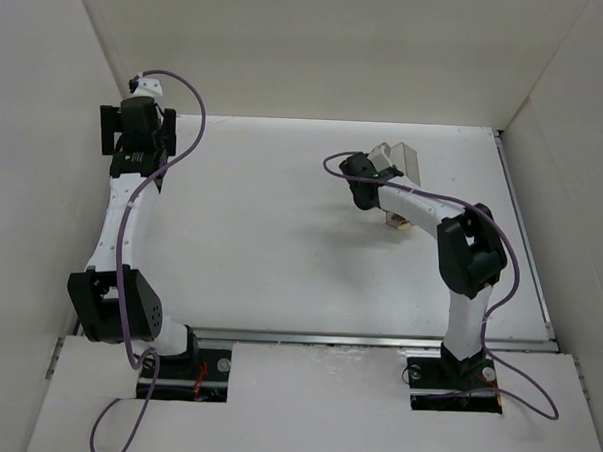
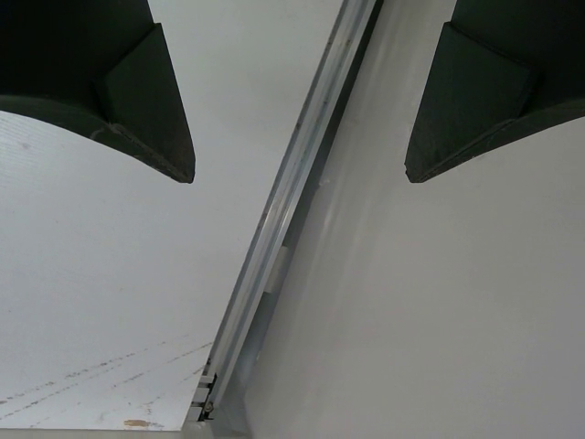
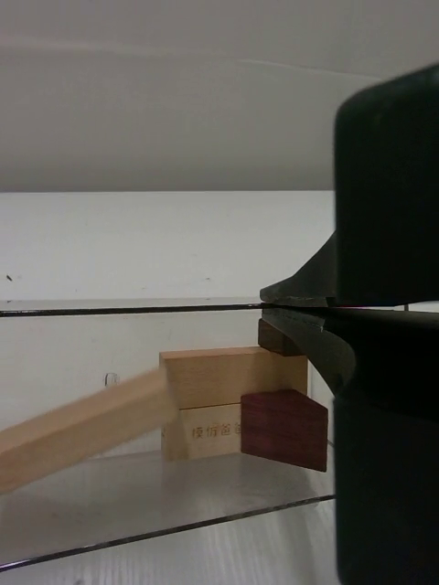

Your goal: Build the wood block tower

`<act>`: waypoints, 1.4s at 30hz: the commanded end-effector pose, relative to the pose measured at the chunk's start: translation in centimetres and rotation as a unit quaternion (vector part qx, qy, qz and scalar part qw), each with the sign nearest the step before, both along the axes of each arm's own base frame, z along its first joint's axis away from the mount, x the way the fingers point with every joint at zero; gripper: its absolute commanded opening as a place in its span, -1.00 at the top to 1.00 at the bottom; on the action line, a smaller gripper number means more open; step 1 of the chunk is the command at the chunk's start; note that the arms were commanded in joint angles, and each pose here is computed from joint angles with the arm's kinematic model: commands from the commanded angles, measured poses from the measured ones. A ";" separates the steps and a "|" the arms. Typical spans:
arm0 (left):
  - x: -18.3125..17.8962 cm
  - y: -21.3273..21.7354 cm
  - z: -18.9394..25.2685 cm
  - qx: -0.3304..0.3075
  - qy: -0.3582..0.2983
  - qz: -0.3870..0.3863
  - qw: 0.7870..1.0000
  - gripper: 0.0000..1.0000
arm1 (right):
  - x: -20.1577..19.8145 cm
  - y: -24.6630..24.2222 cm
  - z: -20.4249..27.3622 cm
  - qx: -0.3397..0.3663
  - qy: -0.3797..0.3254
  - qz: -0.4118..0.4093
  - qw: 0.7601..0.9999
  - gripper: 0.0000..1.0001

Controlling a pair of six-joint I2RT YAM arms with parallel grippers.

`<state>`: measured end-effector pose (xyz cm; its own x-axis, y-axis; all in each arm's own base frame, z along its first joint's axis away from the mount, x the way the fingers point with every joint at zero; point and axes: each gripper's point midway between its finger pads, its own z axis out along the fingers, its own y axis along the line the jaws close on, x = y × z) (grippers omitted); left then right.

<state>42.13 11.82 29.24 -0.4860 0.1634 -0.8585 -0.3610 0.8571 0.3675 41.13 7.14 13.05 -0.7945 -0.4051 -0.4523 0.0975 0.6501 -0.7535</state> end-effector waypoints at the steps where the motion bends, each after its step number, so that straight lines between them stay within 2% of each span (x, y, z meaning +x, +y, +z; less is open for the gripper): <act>1: -0.6 0.5 2.5 0.014 -0.042 0.016 0.999 -1.00 | -0.3 2.6 0.4 -0.067 -0.020 0.018 0.997 0.98; 5: -0.7 0.1 2.8 0.014 -0.046 0.012 0.999 -1.00 | -0.7 6.8 -3.3 -0.089 0.025 0.060 0.994 0.91; 8: -0.8 0.2 2.5 0.015 -0.042 0.016 0.999 -1.00 | -0.8 8.8 -3.9 -0.084 0.034 0.073 0.993 0.53; 9: -0.8 0.2 2.4 0.015 -0.042 0.016 0.999 -1.00 | -0.9 9.5 -4.1 -0.080 0.030 0.077 0.993 0.36; 10: -0.8 0.2 2.4 0.015 -0.042 0.016 0.999 -1.00 | -1.1 9.5 -4.3 -0.077 0.035 0.076 0.994 0.04; 12: -0.8 0.2 2.4 0.015 -0.042 0.016 0.999 -1.00 | -0.9 10.5 -3.8 -0.054 0.030 0.083 0.995 -0.24; 13: -0.9 0.2 2.0 0.015 -0.037 0.016 0.999 -1.00 | -1.0 10.8 -3.9 -0.037 0.037 0.088 0.995 -0.45; 15: -0.9 0.2 2.0 0.015 -0.037 0.016 0.999 -1.00 | -0.6 11.7 -2.4 -0.002 0.020 0.090 0.996 -0.64; 16: -0.9 0.2 2.0 0.015 -0.037 0.016 0.999 -1.00 | -0.5 12.2 -1.0 0.023 0.008 0.094 0.995 -0.80; 18: -0.9 0.2 2.0 0.015 -0.037 0.016 0.999 -1.00 | -0.5 12.6 0.4 0.050 -0.002 0.099 0.994 -0.96; 23: -1.0 0.2 1.6 0.015 -0.032 0.016 0.999 -1.00 | 0.6 11.7 3.2 0.191 0.004 0.098 0.977 -1.00; 27: -1.0 0.2 1.6 0.015 -0.032 0.016 0.999 -1.00 | 0.7 11.3 1.3 0.315 0.057 0.105 0.942 -1.00; 31: -1.0 0.2 1.1 0.015 -0.027 0.016 0.999 -1.00 | 0.8 9.6 -0.7 0.367 0.092 0.099 0.920 -1.00; 33: -1.1 0.1 0.9 0.011 -0.025 0.017 0.999 -1.00 | 1.3 8.6 -0.9 0.375 0.083 0.090 0.919 -1.00; 42: -1.2 0.1 0.8 0.007 -0.023 0.019 1.000 -1.00 | 1.7 8.4 -3.0 0.429 0.110 0.105 0.890 -1.00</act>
